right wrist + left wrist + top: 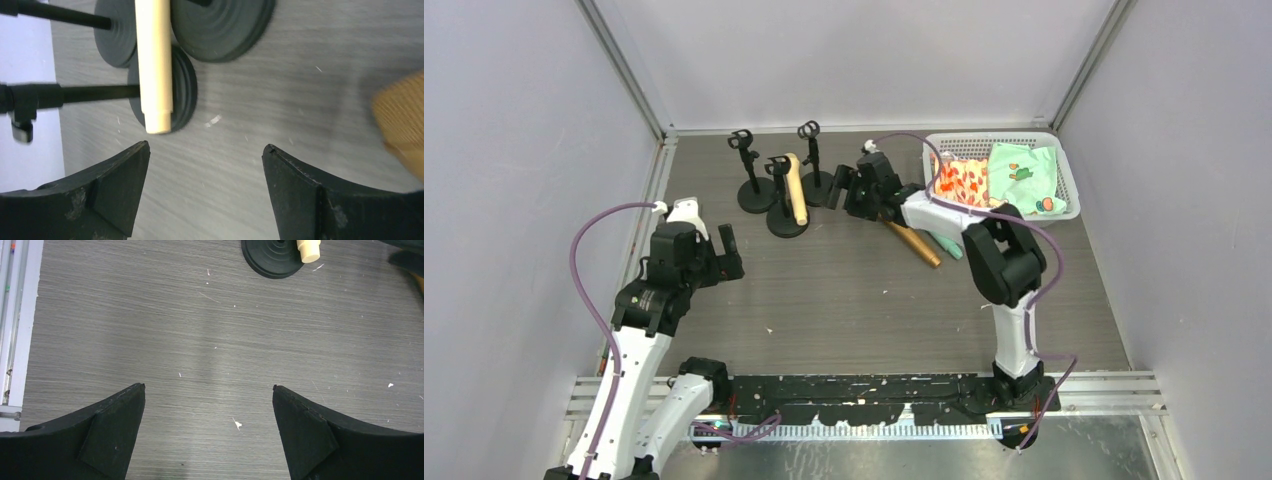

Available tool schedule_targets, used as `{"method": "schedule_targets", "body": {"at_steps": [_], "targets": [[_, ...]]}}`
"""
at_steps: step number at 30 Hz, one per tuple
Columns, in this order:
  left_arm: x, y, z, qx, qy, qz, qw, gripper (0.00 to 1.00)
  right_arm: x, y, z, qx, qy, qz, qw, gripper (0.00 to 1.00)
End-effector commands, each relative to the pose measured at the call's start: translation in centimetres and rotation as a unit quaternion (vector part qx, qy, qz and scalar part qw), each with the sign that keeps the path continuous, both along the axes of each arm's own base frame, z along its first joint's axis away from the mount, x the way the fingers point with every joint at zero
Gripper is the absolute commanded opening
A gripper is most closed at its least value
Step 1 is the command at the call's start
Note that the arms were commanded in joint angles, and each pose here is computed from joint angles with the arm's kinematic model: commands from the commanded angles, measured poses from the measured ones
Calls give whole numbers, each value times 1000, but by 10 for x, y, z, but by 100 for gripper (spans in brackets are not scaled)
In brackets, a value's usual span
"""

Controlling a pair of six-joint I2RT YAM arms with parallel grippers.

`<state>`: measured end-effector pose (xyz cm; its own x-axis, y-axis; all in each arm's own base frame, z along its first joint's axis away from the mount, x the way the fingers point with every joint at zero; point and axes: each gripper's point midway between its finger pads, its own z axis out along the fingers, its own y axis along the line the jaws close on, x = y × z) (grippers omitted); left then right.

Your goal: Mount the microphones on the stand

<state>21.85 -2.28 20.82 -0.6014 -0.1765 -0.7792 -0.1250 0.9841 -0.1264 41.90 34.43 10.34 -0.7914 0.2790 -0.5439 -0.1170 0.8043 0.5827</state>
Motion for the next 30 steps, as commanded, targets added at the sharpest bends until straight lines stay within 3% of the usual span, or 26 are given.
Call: {"method": "schedule_targets", "body": {"at_steps": [1,19,30], "targets": [[3,0,5,-5,-14,3,1000,100,39,50,48,92,-74,-7,993,87],[5,-1,4,-8,-14,1,1000,100,66,96,-16,137,-9,-15,990,85],[5,-2,3,-8,-11,1,1000,99,63,124,-35,167,29,3,985,70]]}}
